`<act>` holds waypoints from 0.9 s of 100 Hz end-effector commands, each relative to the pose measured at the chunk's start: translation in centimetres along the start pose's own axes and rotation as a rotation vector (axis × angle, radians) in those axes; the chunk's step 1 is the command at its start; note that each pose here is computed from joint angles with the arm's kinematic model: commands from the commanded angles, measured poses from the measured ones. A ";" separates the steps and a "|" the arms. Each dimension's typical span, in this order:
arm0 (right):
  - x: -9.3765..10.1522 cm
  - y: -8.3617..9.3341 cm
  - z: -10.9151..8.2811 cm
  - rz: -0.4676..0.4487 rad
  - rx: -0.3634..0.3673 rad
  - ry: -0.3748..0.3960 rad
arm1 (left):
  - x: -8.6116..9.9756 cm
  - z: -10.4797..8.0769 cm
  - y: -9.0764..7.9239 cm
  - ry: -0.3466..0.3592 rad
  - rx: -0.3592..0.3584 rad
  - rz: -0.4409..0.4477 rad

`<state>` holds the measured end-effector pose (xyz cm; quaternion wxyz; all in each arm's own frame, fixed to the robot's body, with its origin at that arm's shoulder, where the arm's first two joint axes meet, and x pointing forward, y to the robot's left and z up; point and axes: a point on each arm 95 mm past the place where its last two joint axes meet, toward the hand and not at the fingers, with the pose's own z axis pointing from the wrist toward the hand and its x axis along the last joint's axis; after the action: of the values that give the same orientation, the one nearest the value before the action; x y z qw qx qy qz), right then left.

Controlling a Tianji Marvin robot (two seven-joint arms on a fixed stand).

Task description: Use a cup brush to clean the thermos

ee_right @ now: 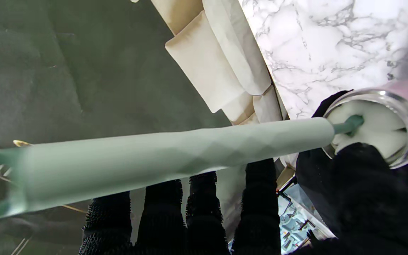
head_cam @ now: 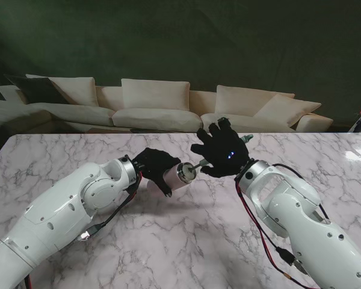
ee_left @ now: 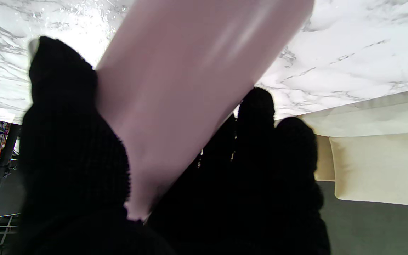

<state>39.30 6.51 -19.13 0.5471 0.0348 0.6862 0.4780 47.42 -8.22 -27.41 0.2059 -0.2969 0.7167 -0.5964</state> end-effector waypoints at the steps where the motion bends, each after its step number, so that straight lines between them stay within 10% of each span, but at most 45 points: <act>1: -0.4 0.2 -0.7 -0.021 0.007 -0.004 | 0.1 -0.1 -0.4 0.008 -0.002 0.012; 90: -0.9 -1.6 -0.3 0.079 -0.039 0.024 | 0.2 -0.4 -0.5 0.014 0.005 0.017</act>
<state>40.04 4.82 -19.42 0.5199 0.0446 0.6811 0.5136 47.13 -7.89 -27.16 0.2072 -0.2893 0.7181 -0.5981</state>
